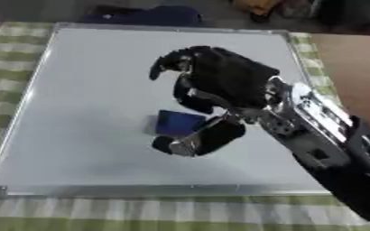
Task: Wipe the whiteboard clean with a brush.
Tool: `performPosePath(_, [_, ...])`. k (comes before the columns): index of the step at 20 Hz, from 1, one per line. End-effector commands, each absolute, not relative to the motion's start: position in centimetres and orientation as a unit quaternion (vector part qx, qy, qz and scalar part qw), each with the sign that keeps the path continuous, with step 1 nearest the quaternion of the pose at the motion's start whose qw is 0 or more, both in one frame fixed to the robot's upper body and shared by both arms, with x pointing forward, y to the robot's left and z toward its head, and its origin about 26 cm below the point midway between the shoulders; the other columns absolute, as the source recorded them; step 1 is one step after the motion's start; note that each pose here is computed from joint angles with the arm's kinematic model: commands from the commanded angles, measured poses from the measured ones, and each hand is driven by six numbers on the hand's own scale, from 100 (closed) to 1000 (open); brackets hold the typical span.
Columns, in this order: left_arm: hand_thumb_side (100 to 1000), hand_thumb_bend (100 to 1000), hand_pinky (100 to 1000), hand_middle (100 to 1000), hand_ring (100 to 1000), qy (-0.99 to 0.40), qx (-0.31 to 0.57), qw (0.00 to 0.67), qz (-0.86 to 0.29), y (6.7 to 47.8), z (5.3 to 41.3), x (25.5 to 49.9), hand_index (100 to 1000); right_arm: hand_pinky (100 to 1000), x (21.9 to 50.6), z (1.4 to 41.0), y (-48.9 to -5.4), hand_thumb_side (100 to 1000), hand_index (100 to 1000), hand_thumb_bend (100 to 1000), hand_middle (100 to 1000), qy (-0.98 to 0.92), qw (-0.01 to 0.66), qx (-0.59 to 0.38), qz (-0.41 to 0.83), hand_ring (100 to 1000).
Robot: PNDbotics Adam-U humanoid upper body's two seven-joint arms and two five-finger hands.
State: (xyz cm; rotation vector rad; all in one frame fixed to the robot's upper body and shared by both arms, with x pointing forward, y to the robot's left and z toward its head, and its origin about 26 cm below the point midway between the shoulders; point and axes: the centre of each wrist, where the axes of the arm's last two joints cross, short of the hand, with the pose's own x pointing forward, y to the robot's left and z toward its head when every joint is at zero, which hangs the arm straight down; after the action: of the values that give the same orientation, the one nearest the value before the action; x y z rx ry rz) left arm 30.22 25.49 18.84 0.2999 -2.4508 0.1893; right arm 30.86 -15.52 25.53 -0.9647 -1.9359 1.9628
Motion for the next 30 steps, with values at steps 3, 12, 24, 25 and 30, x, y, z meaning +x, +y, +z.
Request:
performPosePath(3, [1000, 244, 635, 755, 769, -0.941, 0.111, 0.314, 0.067, 25.5, 19.6, 30.0, 812, 748, 29.9, 28.3, -15.8, 681, 100, 432, 777, -0.594, 0.138, -0.323, 0.724, 821])
performPosePath(12, [1000, 243, 635, 754, 769, -0.941, 0.111, 0.314, 0.063, 25.4, 19.6, 30.0, 811, 745, 29.9, 29.0, -16.6, 713, 100, 374, 784, -0.56, 0.177, -0.322, 0.743, 825])
performPosePath(24, [1000, 243, 635, 753, 769, -0.942, 0.107, 0.311, 0.061, 25.3, 19.7, 30.0, 810, 741, 29.8, 28.4, -16.5, 695, 100, 391, 787, -0.542, 0.21, -0.339, 0.74, 844])
performPosePath(25, [1000, 243, 635, 753, 769, -0.942, 0.107, 0.311, 0.061, 25.3, 19.7, 30.0, 810, 741, 29.8, 28.3, -16.4, 694, 100, 392, 789, -0.539, 0.212, -0.341, 0.74, 846])
performPosePath(30, [1000, 241, 634, 753, 770, -0.942, 0.105, 0.313, 0.06, 25.2, 19.7, 30.0, 810, 741, 30.6, 27.5, -16.4, 682, 100, 394, 794, -0.526, 0.232, -0.351, 0.739, 854])
